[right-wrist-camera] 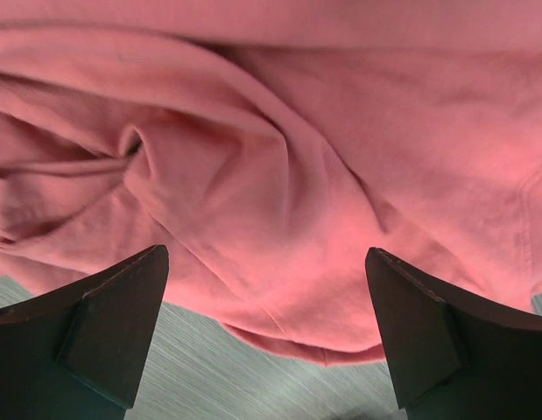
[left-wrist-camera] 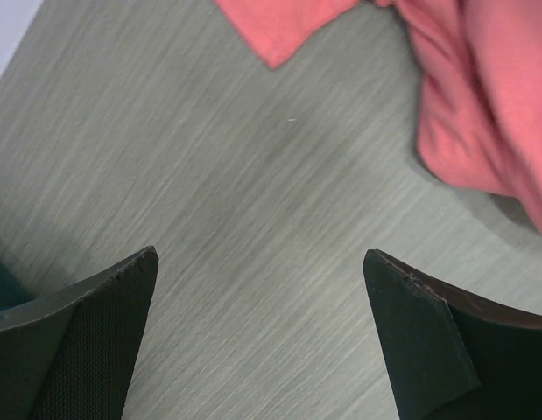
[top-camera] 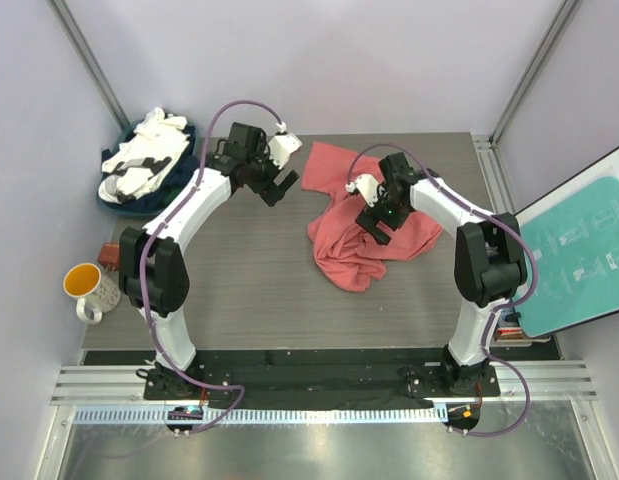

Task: Fold and stack the t-shirts
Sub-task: Flatten out the tshirt

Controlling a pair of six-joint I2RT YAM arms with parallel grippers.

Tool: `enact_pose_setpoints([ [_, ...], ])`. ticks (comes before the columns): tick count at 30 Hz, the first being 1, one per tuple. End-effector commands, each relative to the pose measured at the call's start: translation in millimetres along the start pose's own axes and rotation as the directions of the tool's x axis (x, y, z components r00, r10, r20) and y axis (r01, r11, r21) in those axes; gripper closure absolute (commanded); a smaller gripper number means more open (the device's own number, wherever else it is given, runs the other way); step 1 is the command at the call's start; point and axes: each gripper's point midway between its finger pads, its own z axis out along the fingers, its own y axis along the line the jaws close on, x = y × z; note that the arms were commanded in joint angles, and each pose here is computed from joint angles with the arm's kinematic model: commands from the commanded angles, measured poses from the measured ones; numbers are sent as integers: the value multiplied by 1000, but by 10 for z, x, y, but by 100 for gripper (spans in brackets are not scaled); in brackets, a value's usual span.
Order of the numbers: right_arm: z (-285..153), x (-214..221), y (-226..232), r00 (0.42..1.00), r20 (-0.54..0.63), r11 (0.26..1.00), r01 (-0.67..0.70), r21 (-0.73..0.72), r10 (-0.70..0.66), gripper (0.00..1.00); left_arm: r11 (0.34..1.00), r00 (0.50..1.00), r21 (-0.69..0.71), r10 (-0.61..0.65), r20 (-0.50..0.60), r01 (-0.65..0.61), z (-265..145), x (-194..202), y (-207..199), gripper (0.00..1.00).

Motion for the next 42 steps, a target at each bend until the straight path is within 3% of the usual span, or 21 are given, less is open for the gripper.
enact_pose_setpoints([
  [1, -133, 81, -214, 999, -11, 996, 48, 76, -47, 0, 987, 995, 151, 47, 91, -60, -272, -288, -257, 0],
  [8, -233, 400, 49, 978, -38, 979, 203, 11, -203, 0, 941, 988, 300, 141, 67, -155, -193, -144, -740, 3],
  [14, -160, 403, 141, 980, -21, 980, 199, -23, -200, 0, 907, 988, 393, 145, 47, -152, -19, -136, -1053, 5],
  [18, -4, 358, 55, 984, -21, 984, 177, -1, -177, 11, 893, 986, 418, 156, 60, -167, 83, -233, -1175, 6],
  [26, 224, 390, 111, 987, -28, 987, 155, -40, -157, 14, 863, 990, 485, 131, 50, -139, 97, -238, -1346, 7],
  [28, 256, 423, 107, 987, -38, 988, 152, -38, -153, 21, 852, 990, 504, 131, 53, -140, 90, -245, -1415, 7],
  [31, 304, 433, 80, 987, -52, 989, 148, -26, -149, 55, 833, 990, 535, 131, 54, -139, 96, -242, -1522, 6],
  [32, 306, 440, 58, 988, -57, 990, 141, -19, -142, 72, 828, 990, 543, 131, 52, -138, 107, -234, -1549, 6],
  [35, 315, 415, -14, 989, -62, 991, 133, 5, -132, 93, 814, 989, 564, 145, 34, -139, 169, -178, -1638, 5],
  [42, 220, 289, -196, 993, -42, 992, 114, 61, -112, 98, 817, 982, 561, 187, -36, -135, 426, 125, -1777, 5],
])
